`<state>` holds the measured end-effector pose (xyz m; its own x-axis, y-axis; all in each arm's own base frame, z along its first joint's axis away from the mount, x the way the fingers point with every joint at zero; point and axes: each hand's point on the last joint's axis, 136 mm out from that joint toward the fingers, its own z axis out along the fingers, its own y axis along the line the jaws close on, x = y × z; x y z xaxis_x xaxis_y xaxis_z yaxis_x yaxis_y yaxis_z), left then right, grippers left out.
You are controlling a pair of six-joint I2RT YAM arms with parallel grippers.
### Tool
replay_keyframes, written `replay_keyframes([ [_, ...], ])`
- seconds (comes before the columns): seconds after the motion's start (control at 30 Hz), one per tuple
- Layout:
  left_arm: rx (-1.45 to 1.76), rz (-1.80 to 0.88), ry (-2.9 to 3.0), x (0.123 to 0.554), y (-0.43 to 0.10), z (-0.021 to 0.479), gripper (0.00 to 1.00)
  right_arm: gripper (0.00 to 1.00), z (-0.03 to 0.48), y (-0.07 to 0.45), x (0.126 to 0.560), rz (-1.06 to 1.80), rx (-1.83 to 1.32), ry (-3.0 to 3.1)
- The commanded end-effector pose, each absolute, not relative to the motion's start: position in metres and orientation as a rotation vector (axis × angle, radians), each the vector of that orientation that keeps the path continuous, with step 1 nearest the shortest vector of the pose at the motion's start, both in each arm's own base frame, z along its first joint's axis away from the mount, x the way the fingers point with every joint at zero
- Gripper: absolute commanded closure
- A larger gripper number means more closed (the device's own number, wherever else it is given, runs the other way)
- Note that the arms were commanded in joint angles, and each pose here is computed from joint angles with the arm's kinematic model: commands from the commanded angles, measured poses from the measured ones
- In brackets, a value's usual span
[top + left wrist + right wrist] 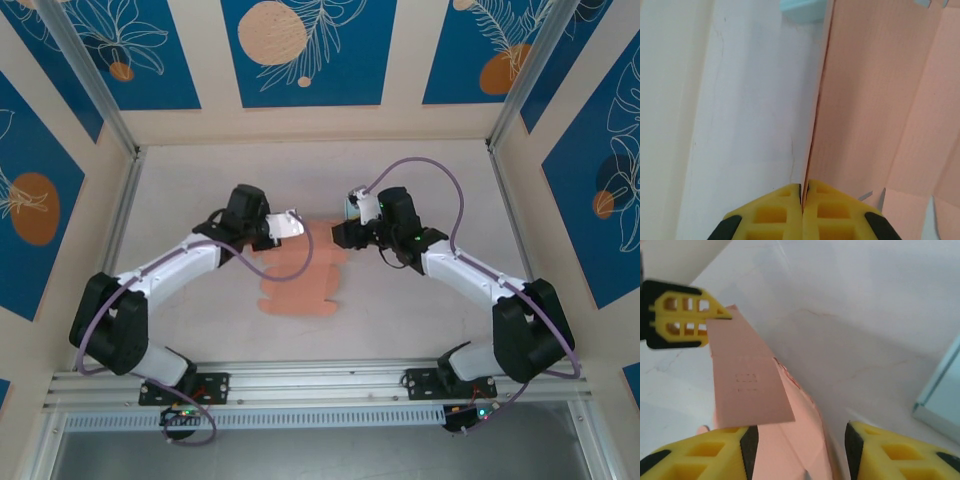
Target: Fold the paper box
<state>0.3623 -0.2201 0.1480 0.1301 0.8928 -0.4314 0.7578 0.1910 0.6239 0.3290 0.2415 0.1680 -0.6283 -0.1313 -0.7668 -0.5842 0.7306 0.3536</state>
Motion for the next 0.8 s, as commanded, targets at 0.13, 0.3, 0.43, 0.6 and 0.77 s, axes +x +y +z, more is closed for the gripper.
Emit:
replay_keyframes([
  [0.13,1.465,0.453,1.619,0.382,-0.207,0.155,1.0,0.45,0.157,0.202,0.324,0.706,-0.179,2.285],
  [0.3,1.483,0.434,1.616,0.381,-0.211,0.155,1.0,0.45,0.178,0.21,0.307,0.83,-0.039,2.289],
  [0.43,1.481,0.437,1.606,0.382,-0.213,0.153,1.0,0.4,0.207,0.228,0.301,0.867,-0.015,2.273],
  [0.6,1.465,0.468,1.579,0.383,-0.215,0.155,1.0,0.44,0.219,0.247,0.32,0.83,0.013,2.345],
  [0.77,1.448,0.499,1.535,0.383,-0.218,0.158,1.0,0.44,0.224,0.267,0.346,0.807,0.026,2.394],
])
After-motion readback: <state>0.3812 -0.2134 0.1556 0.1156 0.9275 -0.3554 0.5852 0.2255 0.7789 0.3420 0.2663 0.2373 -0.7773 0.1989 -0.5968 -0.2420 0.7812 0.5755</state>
